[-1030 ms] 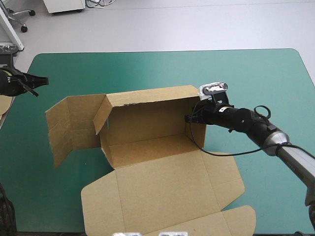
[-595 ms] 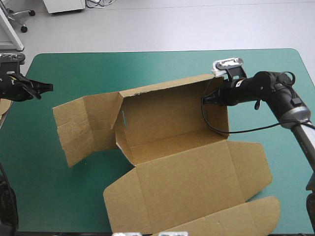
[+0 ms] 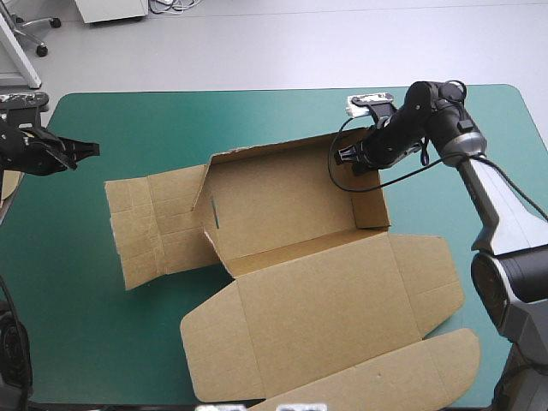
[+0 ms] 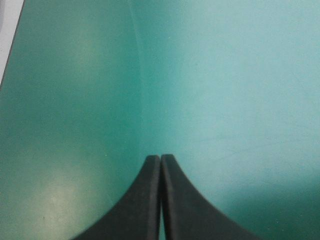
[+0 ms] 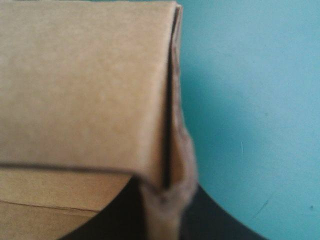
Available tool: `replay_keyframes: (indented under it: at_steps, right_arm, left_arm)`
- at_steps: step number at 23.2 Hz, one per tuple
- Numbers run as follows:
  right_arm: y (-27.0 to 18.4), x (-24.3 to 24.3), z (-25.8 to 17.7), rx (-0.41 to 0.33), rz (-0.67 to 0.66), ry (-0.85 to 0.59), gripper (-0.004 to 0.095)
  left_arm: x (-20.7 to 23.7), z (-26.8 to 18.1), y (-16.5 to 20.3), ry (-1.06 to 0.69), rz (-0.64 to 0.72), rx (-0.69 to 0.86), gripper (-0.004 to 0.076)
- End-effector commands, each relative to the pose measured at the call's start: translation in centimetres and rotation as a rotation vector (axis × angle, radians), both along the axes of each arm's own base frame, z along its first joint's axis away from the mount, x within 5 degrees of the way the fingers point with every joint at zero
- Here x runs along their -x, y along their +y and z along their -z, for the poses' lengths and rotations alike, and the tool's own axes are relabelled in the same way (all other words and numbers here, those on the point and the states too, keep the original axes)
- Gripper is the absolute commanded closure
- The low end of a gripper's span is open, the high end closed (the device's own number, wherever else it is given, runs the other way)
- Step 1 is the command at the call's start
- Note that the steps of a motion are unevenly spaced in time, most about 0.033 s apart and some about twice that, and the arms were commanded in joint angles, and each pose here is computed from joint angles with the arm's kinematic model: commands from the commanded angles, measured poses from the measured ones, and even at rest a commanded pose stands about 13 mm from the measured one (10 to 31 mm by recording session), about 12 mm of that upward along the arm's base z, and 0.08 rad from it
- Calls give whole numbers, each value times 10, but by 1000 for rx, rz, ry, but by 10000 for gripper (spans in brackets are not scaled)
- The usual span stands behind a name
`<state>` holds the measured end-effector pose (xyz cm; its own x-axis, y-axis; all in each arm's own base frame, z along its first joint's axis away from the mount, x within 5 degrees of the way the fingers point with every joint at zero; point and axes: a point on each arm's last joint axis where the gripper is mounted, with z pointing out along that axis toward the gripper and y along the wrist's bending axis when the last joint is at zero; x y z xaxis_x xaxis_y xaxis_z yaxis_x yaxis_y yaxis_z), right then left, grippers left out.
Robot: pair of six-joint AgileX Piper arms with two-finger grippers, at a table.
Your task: Fold the box
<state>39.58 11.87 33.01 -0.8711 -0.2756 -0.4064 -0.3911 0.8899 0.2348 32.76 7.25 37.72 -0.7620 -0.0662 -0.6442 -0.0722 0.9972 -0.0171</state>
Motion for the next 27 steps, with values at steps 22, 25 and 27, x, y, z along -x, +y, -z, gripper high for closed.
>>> replay_keyframes:
  at_steps: [22,25,27]
  right_arm:
    - [28,-20,39,-64,-54,80,920]
    - [29,-17,39,-65,-102,87,863]
    - [29,-17,39,-60,-113,87,795]
  left_arm:
    - [-3,-14,-4,-97,24,24,738]
    - [-3,-14,-4,-97,24,24,738]
    - [-3,-14,-4,-97,24,24,738]
